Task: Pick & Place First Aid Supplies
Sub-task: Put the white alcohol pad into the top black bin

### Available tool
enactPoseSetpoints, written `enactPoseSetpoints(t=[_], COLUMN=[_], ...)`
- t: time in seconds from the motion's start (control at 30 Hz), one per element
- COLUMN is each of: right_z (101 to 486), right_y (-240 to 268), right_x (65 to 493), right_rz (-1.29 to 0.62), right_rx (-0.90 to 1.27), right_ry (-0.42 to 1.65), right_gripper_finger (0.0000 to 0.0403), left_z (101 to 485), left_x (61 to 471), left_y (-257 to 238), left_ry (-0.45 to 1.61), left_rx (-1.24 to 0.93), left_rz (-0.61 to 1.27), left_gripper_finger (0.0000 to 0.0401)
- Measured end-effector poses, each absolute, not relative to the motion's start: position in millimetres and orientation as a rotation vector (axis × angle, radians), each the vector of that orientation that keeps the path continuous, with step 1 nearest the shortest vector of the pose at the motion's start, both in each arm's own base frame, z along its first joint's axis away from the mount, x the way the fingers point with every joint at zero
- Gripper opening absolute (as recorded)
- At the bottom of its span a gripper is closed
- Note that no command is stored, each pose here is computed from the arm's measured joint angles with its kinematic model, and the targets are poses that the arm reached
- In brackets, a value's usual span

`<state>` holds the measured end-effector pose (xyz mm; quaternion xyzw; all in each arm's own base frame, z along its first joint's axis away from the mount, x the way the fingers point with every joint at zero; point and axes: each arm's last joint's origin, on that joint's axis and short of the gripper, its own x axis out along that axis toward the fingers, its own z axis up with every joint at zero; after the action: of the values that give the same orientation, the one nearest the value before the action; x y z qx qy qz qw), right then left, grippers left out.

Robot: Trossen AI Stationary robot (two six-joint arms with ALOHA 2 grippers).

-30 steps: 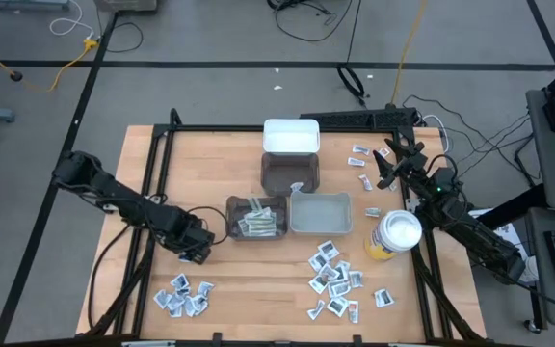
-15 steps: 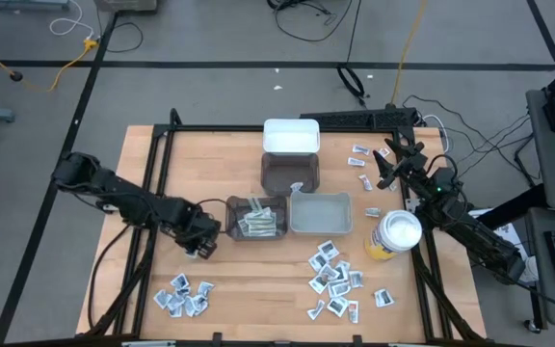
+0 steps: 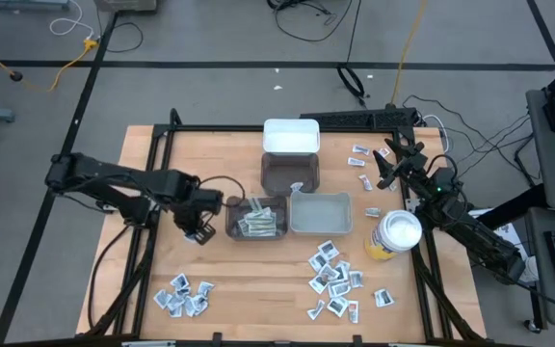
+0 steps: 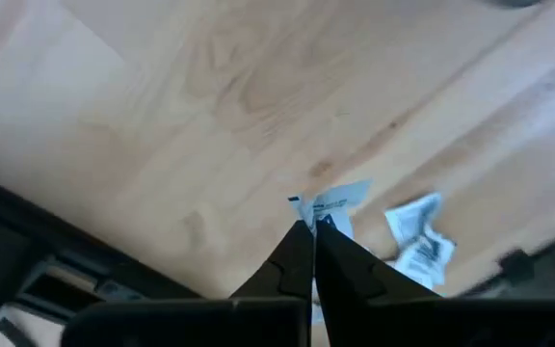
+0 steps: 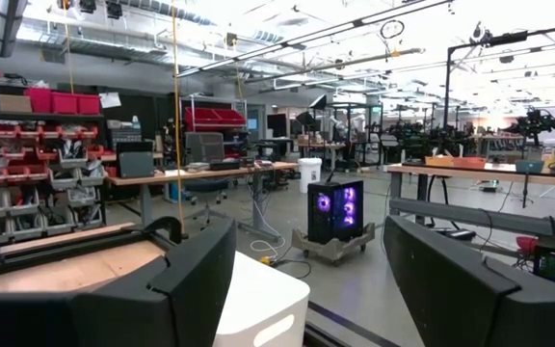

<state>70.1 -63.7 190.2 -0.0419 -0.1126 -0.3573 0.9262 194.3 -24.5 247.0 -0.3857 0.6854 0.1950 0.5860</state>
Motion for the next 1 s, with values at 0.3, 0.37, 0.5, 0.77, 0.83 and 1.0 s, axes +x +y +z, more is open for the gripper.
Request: enactPoseSetpoints(t=[0.3,0.37,0.5,0.77,0.83,1.0], right_z=[190.2,190.2,190.2,190.3,190.2,190.2], right_y=[-63.7,-63.7,-63.7,-63.7,-63.7,-63.7], right_x=[70.1,70.1,70.1,70.1,70.1,70.1], right_rz=[-0.733,-0.733,-0.733,-0.733,-0.733,-0.733], right_rx=[-0.086,-0.086,-0.086,-0.086,-0.086,-0.086], right_ry=[-0.231,-0.231,-0.231,-0.231,-0.231,-0.231], right_gripper_finger=[0.0263,0.0263,0.0263,0.0263,0.0263,0.0263], left_z=[286.2,290.7,292.8,300.0,300.5,300.0], left_x=[195.3,199.7,220.2,271.3,286.2,321.6], left_y=[-12.4,-7.3,8.6,57.9,72.8,106.1], left_ry=[1.57,1.561,1.58,1.628,1.615,1.577], left_rx=[-0.749,-0.729,-0.688,-0.576,-0.564,-0.511], left_rz=[0.361,0.334,0.306,0.257,0.245,0.223], left_gripper_finger=[0.0007,0.0004,0.0005,0.0003,0.0003,0.0002])
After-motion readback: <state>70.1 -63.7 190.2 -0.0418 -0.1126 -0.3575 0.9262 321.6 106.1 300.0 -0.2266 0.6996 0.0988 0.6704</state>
